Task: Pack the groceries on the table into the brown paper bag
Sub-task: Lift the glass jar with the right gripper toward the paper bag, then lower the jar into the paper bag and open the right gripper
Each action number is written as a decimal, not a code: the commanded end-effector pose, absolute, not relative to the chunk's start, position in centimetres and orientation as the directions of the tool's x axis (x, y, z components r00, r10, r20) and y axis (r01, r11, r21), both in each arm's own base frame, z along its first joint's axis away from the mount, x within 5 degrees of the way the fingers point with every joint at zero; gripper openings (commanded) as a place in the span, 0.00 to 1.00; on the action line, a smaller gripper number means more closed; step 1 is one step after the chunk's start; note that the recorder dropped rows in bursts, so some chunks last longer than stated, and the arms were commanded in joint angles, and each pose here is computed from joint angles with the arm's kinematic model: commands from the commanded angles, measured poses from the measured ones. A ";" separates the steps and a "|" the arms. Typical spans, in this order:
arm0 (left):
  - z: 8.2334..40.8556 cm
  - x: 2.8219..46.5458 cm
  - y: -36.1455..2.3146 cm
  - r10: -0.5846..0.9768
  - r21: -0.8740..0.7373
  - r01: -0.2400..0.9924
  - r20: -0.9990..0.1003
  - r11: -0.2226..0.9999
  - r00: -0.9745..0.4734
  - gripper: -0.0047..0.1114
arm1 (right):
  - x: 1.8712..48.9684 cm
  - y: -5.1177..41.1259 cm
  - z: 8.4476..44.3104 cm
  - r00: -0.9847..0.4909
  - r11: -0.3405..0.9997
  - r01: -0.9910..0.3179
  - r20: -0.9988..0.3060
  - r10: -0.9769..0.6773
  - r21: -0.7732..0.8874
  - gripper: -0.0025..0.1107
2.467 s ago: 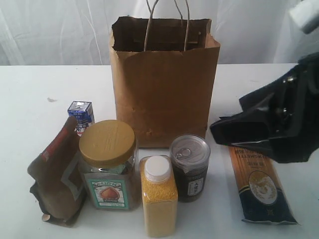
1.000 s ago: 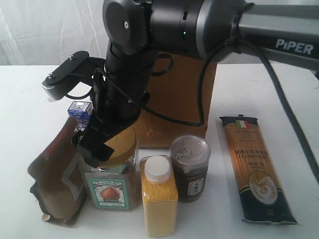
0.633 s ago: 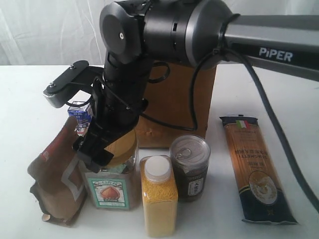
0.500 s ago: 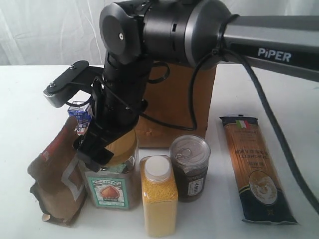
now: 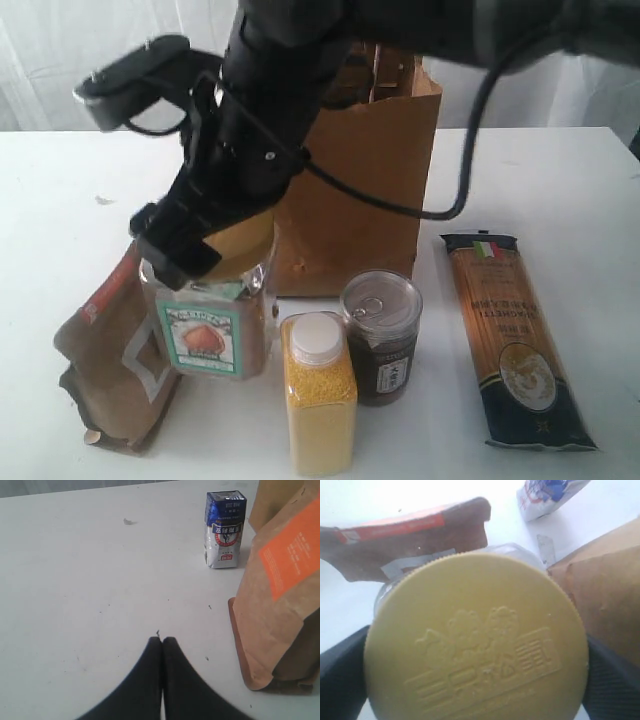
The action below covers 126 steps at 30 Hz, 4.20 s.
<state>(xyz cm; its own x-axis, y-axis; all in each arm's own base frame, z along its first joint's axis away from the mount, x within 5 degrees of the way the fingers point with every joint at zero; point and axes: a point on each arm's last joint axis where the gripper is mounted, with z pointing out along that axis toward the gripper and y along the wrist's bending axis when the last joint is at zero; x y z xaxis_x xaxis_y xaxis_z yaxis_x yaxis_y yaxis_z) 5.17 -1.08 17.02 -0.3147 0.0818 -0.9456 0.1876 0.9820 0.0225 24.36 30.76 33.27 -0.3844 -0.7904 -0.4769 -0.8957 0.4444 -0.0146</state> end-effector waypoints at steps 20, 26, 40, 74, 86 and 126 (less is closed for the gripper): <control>16.9 5.2 -1.1 0.080 0.021 0.186 -0.946 0.982 -0.315 0.04 | 22.9 25.2 53.3 0.040 0.614 -0.645 -0.822 -0.568 -0.456 0.02; 16.9 5.2 -1.1 0.080 0.021 0.186 -0.946 0.982 -0.315 0.04 | 25.1 25.3 52.6 0.034 0.655 -0.582 -0.819 -0.573 -0.482 0.02; 16.9 5.2 -1.1 0.080 0.021 0.186 -0.946 0.982 -0.315 0.04 | 29.8 26.3 47.9 -0.125 0.675 -0.588 -0.774 -0.621 -0.446 0.02; 16.9 5.2 -1.1 0.080 0.021 0.186 -0.946 0.982 -0.315 0.04 | 35.4 27.4 37.1 -0.548 0.744 -0.628 -0.547 -0.632 -0.230 0.02; 16.9 5.2 -1.1 0.080 0.021 0.186 -0.946 0.982 -0.315 0.04 | 36.2 28.3 34.1 -0.589 0.734 -0.659 -0.494 -0.639 -0.162 0.34; 16.9 5.2 -1.1 0.080 0.021 0.186 -0.946 0.982 -0.315 0.04 | 36.5 28.6 30.6 -0.645 0.714 -0.700 -0.422 -0.637 -0.009 0.95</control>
